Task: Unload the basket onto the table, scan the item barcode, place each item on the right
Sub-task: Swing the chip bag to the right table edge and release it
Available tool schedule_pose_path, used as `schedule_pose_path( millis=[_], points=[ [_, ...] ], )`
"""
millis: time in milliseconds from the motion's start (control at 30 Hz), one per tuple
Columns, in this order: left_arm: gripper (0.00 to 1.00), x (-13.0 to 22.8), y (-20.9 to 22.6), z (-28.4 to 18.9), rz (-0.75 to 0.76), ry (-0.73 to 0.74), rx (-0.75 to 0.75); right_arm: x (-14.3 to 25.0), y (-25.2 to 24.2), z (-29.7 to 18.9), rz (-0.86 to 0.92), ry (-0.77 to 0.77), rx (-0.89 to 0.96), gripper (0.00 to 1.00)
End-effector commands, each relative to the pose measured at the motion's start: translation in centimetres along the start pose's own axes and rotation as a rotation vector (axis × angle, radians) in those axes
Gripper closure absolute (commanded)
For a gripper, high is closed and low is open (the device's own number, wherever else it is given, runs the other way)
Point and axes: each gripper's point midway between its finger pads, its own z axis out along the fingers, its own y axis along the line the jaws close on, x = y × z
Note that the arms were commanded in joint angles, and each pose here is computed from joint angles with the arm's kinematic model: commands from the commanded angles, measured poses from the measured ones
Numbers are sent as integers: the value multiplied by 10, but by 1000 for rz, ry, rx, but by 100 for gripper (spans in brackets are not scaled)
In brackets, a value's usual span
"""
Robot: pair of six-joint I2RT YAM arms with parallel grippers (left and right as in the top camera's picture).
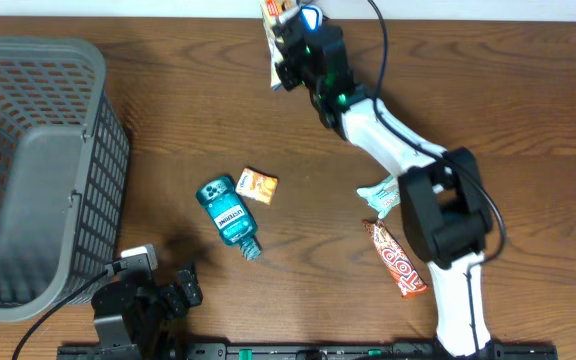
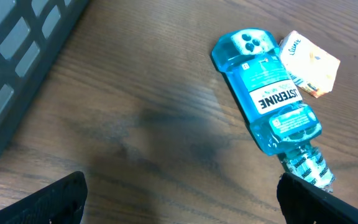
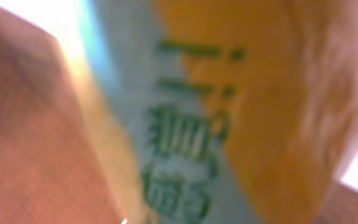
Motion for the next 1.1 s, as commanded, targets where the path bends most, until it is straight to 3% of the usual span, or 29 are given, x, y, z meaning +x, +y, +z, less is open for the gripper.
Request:
schedule_pose_path(
  millis=[0, 300, 533, 767, 1067],
  points=[
    [2, 10, 2, 1, -10, 38, -6, -42, -25, 16, 10, -79, 37, 99],
    [2, 10, 2, 1, -10, 38, -6, -29, -45, 38, 28, -13, 66, 99],
    [2, 10, 2, 1, -10, 39, -6, -38, -63, 15, 94, 62, 156, 99],
    [2, 10, 2, 1, -10, 39, -6, -29, -137, -81, 88, 344, 473, 99],
    [2, 10, 2, 1, -10, 39, -6, 65, -300, -242, 155, 792, 942, 99]
  ],
)
